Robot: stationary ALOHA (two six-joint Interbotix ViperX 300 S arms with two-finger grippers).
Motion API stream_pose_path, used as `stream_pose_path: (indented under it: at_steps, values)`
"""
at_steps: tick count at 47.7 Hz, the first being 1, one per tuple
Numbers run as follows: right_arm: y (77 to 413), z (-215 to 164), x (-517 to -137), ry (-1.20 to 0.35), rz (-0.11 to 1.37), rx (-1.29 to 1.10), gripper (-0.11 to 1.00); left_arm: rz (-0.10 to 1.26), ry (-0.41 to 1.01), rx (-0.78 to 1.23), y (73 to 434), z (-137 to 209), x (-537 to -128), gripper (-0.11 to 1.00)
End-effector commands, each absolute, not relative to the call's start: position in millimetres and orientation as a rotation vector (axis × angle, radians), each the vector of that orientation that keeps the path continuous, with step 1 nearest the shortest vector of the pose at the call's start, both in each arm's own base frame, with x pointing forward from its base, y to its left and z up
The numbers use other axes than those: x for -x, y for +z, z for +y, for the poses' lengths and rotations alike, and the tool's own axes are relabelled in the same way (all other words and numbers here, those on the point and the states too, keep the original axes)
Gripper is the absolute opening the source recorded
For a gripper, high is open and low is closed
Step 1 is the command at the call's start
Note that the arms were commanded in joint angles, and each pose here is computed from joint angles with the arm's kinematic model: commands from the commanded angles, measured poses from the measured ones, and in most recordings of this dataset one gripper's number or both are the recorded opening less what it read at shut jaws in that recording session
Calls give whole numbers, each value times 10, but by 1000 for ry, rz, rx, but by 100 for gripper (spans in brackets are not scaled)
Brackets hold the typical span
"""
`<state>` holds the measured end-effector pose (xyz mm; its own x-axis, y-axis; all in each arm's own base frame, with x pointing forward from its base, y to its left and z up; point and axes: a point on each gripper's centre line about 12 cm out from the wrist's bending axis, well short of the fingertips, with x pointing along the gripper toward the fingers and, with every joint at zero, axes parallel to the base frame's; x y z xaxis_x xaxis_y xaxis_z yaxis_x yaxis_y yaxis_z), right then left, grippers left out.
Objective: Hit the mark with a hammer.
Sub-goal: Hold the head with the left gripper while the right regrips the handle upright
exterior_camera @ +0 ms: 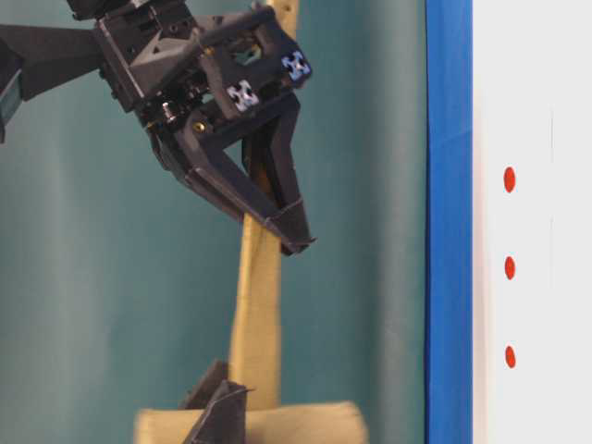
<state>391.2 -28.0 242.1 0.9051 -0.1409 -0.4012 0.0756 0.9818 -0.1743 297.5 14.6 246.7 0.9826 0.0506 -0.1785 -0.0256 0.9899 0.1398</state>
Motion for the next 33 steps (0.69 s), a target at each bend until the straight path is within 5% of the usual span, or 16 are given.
stream_pose_path:
  at_steps: [1,5,12,33]
  values:
    - [2581,-272,-3947,-116,382,151,2,144,54,-130,2586,180,-2988,75]
    - [2600,-272,-3936,-117,377,148,2,144,58,-130,2588,194,-2981,88]
    - [2605,-263,-3912,-114,378,126,2,146,64,-131,2587,209,-2934,80]
    - [2571,-252,-3742,-114,390,86,2,166,67,-127,2564,170,-2224,81]
